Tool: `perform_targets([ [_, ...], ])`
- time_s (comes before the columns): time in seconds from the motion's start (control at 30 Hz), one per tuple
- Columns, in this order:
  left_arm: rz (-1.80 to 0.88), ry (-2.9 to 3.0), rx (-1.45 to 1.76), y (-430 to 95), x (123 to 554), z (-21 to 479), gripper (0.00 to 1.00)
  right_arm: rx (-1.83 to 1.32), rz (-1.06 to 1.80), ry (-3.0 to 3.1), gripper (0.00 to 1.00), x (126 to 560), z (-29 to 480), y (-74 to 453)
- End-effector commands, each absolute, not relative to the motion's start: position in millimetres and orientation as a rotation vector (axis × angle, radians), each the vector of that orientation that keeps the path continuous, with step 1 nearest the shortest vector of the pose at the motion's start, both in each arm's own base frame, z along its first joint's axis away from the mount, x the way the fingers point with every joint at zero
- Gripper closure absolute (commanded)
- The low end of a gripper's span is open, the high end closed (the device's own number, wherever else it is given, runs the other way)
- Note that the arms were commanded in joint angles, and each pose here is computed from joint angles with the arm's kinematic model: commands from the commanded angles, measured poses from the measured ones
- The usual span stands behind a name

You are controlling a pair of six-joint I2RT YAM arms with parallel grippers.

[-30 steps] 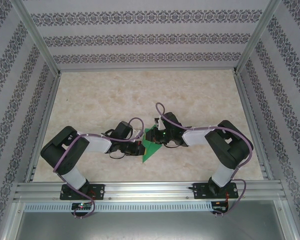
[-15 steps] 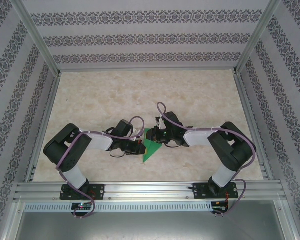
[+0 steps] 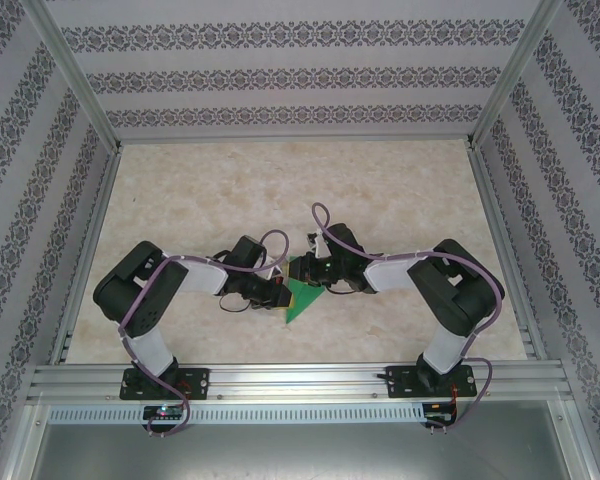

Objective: Fold a paper plane with a square sheet of paper (pick it up from the middle)
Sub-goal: Fourth fold the wing at the center of the table.

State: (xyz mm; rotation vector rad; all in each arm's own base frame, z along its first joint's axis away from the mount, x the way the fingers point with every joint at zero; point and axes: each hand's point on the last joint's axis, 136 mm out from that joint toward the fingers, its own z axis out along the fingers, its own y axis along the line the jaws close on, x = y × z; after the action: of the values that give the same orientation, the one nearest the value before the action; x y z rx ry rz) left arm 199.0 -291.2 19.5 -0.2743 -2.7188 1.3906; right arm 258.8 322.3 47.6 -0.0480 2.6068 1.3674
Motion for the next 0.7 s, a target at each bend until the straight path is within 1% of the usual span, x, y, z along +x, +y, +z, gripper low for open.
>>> perform_targets([
  [0.0,1.353,-2.705,-0.319,-290,196,9,0.98,-0.025,1.291,2.656,0.78,260,33,316],
  [0.23,1.32,-2.684,-0.316,-288,192,1,0.98,-0.009,1.123,2.76,0.79,252,13,297],
  [0.37,1.298,-2.668,-0.311,-288,191,-3,0.95,0.003,1.016,2.824,0.81,249,0,288],
  [0.43,1.286,-2.668,-0.31,-288,191,-4,0.91,0.011,0.979,2.848,0.82,248,-6,285],
  [0.5,1.275,-2.666,-0.312,-287,191,-3,0.89,0.028,0.953,2.865,0.82,246,-12,280],
  [0.57,1.279,-2.675,-0.313,-287,192,1,0.8,0.038,0.927,2.871,0.82,245,-14,277],
  [0.63,1.28,-2.689,-0.318,-286,193,6,0.74,0.035,0.925,2.872,0.82,244,-15,276],
  [0.67,1.28,-2.699,-0.321,-286,195,9,0.74,0.033,0.925,2.871,0.82,244,-14,277],
])
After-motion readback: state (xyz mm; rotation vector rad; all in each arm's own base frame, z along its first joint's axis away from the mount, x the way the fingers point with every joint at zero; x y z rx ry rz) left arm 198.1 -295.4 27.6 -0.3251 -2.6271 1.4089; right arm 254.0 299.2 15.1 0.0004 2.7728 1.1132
